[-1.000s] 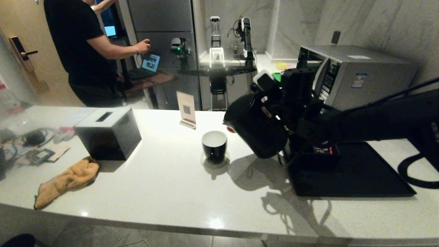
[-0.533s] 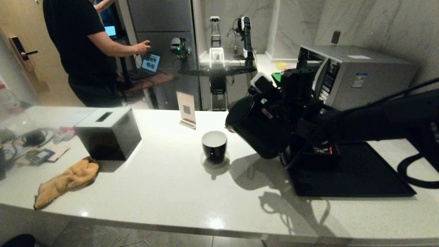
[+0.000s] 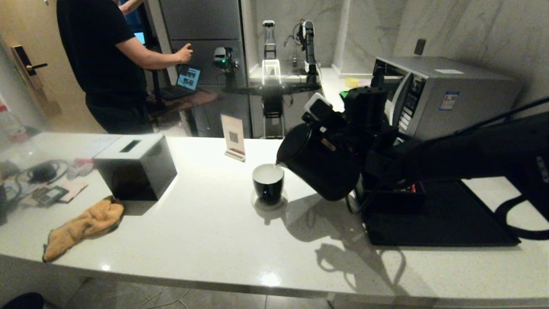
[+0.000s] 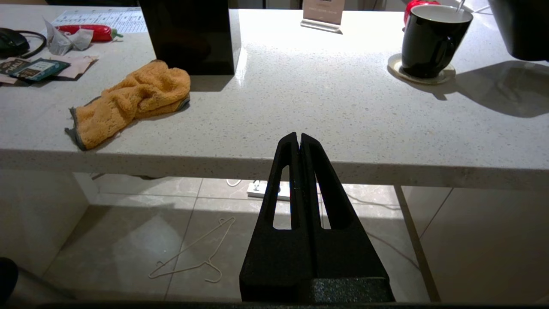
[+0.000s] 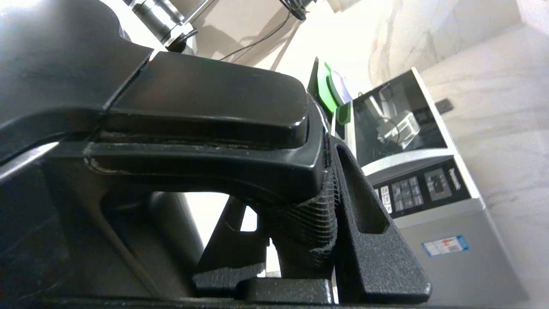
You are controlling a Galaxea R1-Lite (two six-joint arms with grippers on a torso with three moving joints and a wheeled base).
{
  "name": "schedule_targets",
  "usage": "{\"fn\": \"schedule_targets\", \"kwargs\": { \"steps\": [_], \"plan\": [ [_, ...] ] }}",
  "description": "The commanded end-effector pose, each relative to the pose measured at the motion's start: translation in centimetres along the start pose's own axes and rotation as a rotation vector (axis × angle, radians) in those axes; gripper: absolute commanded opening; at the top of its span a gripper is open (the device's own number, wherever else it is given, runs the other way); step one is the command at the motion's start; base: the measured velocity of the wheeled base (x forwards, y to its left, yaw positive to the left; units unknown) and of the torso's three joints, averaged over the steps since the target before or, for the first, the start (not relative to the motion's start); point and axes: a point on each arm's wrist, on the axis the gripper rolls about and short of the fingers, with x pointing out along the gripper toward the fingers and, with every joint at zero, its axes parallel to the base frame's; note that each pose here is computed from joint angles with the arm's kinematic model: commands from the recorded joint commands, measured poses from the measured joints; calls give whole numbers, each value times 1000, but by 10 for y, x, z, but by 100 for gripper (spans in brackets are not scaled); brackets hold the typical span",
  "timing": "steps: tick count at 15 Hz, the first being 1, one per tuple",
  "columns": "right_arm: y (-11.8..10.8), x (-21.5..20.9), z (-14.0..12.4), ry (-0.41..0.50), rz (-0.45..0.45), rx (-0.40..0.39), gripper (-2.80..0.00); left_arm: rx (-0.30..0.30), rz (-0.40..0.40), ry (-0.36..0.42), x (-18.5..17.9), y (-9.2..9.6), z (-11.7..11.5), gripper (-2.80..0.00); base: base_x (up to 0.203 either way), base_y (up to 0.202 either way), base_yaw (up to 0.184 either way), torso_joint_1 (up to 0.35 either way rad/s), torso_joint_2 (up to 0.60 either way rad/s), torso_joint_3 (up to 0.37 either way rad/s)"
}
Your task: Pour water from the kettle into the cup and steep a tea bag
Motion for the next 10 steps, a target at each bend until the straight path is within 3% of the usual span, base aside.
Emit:
{"fn": "schedule_targets", "kwargs": {
  "steps": [1, 10],
  "plan": [
    [2, -1, 1, -2, 1, -14, -280, -1, 0, 0, 0, 0, 0, -280, 0, 0, 0, 0, 0, 0],
    [7, -1, 13, -32, 2, -48, -280, -1, 0, 0, 0, 0, 0, -280, 0, 0, 0, 0, 0, 0]
  ]
}}
